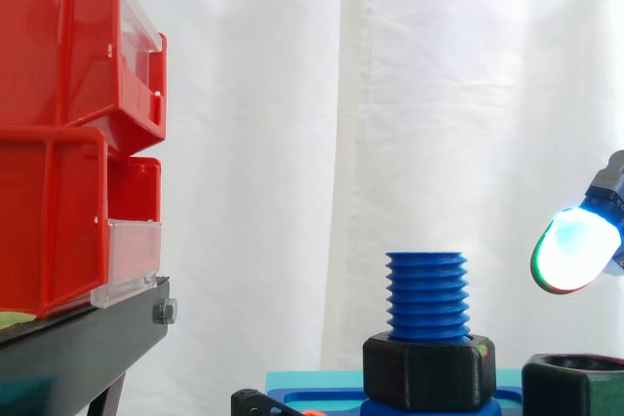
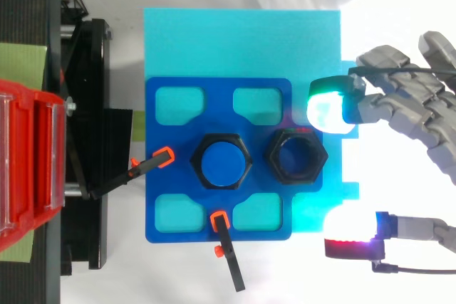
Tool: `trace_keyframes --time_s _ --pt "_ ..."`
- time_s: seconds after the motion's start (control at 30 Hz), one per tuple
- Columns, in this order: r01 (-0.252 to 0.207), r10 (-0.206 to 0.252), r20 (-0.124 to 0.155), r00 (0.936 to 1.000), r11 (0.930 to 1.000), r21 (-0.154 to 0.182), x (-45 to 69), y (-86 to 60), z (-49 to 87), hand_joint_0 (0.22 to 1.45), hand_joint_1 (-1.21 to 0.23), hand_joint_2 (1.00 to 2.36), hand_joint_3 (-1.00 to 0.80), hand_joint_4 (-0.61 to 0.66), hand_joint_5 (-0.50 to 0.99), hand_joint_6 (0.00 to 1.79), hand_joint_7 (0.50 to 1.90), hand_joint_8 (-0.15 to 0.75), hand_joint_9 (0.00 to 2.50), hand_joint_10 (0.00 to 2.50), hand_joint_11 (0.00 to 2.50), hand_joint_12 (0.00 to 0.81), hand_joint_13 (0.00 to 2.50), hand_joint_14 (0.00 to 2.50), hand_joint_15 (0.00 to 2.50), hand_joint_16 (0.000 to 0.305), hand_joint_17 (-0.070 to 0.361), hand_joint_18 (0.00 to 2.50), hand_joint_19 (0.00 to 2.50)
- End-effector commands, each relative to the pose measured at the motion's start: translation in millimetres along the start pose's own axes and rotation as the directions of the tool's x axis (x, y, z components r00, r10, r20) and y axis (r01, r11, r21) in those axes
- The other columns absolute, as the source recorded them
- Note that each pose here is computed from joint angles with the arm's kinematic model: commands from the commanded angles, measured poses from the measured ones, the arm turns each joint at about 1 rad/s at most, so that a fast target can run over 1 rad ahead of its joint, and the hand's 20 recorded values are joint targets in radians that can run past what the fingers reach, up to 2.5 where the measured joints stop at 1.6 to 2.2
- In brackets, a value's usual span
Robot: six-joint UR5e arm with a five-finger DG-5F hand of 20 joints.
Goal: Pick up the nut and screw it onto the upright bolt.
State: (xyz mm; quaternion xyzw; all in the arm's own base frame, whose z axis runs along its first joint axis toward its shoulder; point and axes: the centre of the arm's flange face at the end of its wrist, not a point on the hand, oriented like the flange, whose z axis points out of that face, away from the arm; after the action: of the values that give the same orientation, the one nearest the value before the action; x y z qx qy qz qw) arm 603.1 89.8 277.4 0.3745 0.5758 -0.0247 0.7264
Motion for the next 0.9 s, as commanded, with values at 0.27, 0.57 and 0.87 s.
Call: trace_keyframes --time_s 0.27,0.57,0.87 --pt "-0.012 0.012 0.01 0.9999 0.9999 0.009 20.2 -8.9 7.8 0.47 -0.66 1.0 -0.5 0.23 -0.25 0.5 0.75 0.303 0.36 0.0 0.0 0.409 0.3 0.0 0.0 0.053 0.119 0.12 0.0" --pt "-0.002 0.002 0.002 1.0 0.9999 0.011 35.8 -15.3 9.9 0.47 -0.65 1.0 -0.5 0.23 -0.25 0.5 0.74 0.302 0.36 0.0 0.0 0.408 0.3 0.0 0.0 0.052 0.118 0.12 0.0" --pt "0.0 0.0 0.003 1.0 0.9999 0.014 41.7 -19.5 12.1 0.47 -0.65 1.0 -0.5 0.23 -0.25 0.5 0.74 0.302 0.36 0.0 0.0 0.407 0.3 0.0 0.0 0.052 0.117 0.12 0.0"
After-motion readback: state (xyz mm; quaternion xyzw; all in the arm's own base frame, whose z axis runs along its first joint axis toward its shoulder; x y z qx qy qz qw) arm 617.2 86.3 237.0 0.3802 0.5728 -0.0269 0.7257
